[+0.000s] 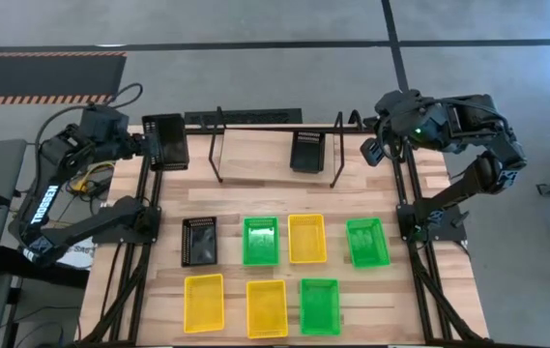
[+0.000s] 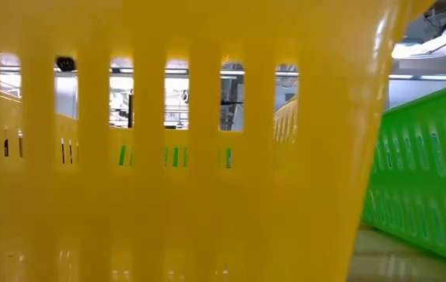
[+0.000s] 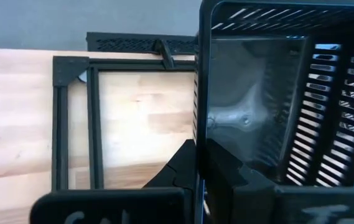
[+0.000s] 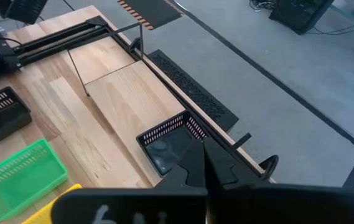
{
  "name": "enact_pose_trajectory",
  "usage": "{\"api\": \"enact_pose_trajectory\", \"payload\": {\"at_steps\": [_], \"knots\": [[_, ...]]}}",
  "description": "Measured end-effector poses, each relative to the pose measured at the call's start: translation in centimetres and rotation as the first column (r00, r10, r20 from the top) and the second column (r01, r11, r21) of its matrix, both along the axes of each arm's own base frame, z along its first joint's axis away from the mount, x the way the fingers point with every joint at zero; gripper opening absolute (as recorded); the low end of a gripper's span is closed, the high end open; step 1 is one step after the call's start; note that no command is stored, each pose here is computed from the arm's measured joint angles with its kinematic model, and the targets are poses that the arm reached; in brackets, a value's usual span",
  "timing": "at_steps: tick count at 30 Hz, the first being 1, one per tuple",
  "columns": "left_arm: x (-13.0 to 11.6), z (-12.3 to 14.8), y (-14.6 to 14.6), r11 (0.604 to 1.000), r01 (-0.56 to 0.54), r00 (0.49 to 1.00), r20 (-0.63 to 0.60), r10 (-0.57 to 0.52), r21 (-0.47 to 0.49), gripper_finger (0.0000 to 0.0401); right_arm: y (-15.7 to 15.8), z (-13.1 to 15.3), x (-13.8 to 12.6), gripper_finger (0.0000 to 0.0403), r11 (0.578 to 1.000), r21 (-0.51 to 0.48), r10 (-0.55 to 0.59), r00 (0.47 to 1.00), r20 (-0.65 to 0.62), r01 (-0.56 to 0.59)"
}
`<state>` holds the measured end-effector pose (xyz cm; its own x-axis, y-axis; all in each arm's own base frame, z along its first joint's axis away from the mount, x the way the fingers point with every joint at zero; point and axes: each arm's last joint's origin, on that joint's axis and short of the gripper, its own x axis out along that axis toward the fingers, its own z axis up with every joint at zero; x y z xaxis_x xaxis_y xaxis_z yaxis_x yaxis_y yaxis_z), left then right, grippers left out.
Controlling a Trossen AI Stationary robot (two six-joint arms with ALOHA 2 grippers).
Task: Stack baskets on shelf by color
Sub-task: Stack the left black basket on top of the other black basket on the shelf
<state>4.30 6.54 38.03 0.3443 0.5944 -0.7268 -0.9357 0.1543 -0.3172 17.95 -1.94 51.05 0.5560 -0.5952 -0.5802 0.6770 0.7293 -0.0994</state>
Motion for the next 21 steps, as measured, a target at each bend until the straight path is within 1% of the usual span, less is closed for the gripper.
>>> {"api": "enact_pose_trajectory", "payload": {"at_steps": [3, 7, 12, 14, 16, 19, 21], "knots": [[0.2, 0.2, 0.1, 0.999, 0.032, 0.999, 0.039, -0.032, 0.006, 0.0, 0.0, 0.0, 0.0, 0.0, 1.0, 0.005, -0.005, 1.0, 0.005, 0.005], [0.7, 0.7, 0.3, 0.996, 0.082, 0.99, 0.11, -0.087, 0.044, 0.0, 0.0, 0.0, 0.0, 0.0, 1.0, 0.013, -0.014, 1.0, 0.011, 0.013], [2.4, 1.3, 1.3, 0.985, 0.146, 0.97, 0.18, -0.161, 0.096, 0.0, 0.0, 0.0, 0.0, 0.0, 1.0, 0.013, -0.014, 1.0, 0.011, 0.014], [3.8, 1.8, 1.9, 0.972, 0.189, 0.95, 0.226, -0.217, 0.138, 0.0, 0.0, 0.0, 0.0, 0.0, 1.0, 0.013, -0.014, 1.0, 0.011, 0.014], [5.5, 2.3, 2.6, 0.952, 0.239, 0.918, 0.275, -0.286, 0.192, 0.0, 0.0, 0.0, 0.0, 0.0, 1.0, 0.013, -0.014, 1.0, 0.011, 0.014], [8.8, 2.8, 3.4, 0.914, 0.31, 0.86, 0.333, -0.387, 0.261, 0.0, 0.0, 0.0, 0.0, 0.0, 1.0, 0.013, -0.014, 1.0, 0.01, 0.014], [11.2, 2.8, 3.8, 0.893, 0.347, 0.824, 0.362, -0.435, 0.286, 0.0, 0.0, 0.0, 0.0, 0.0, 1.0, 0.013, -0.014, 1.0, 0.009, 0.014]]}}
